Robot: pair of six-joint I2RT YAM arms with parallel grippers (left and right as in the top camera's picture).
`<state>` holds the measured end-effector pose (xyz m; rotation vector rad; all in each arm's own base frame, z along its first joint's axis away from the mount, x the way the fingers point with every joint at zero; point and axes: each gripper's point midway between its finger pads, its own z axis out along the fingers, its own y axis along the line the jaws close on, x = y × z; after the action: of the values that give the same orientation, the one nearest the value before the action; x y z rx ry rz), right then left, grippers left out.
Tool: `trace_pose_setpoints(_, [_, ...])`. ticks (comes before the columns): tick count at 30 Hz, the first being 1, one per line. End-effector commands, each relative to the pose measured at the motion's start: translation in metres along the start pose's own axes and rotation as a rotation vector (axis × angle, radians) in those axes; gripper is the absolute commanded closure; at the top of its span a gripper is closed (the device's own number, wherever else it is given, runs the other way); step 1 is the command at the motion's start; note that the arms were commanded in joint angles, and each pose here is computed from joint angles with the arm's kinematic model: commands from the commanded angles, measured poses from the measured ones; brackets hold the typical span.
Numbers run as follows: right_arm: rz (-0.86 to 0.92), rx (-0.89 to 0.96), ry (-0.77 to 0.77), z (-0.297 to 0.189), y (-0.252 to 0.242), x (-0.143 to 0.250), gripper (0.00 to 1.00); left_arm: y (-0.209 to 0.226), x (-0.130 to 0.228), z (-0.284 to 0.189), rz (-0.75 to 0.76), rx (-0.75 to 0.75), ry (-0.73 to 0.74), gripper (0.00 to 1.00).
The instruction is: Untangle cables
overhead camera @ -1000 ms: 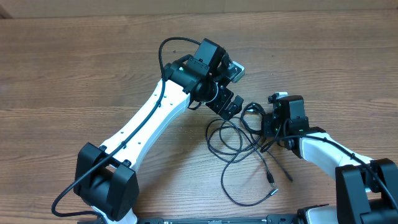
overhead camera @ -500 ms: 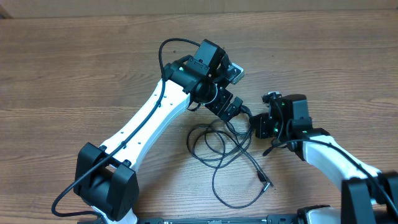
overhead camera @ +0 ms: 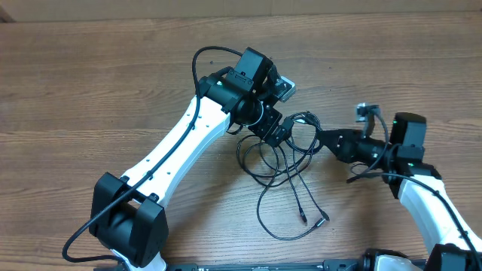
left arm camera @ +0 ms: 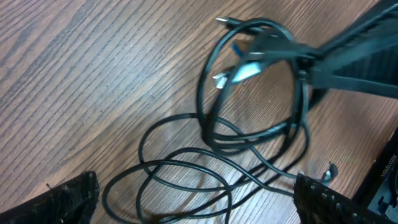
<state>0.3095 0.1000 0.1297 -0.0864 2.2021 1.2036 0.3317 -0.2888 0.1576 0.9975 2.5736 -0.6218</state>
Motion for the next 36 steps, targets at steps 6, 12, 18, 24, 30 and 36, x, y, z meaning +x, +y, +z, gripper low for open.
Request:
trace_pose_setpoints(6, [-0.063,-0.368,-0.012,-0.031,0.060,-0.012,0.96,0.004,-0.004,0.002,-0.002,-0.008,-0.006,0.01])
trace_pose_setpoints(12, [-0.141,-0.532,0.007,-0.044,0.086,-0.010,0.96,0.004,-0.004,0.002,-0.001,-0.008,-0.008,0.01])
trace_pose_setpoints(18, [-0.140,-0.532,0.007,-0.044,0.086,-0.010,0.96,0.012,-0.013,0.001,0.013,-0.055,-0.044,0.01])
trace_pose_setpoints(24, [-0.141,-0.532,0.007,-0.044,0.086,-0.010,0.96,-0.009,-0.024,0.002,0.113,0.051,-0.089,0.96])
trace_pose_setpoints(30, [-0.141,-0.531,0.007,-0.044,0.086,-0.010,0.96,-0.009,-0.023,0.002,0.113,0.053,-0.088,0.96])
trace_pose_setpoints(36, [-0.138,-0.511,0.002,-0.042,0.083,-0.011,0.96,-0.001,-0.015,0.002,0.097,0.010,-0.051,0.96])
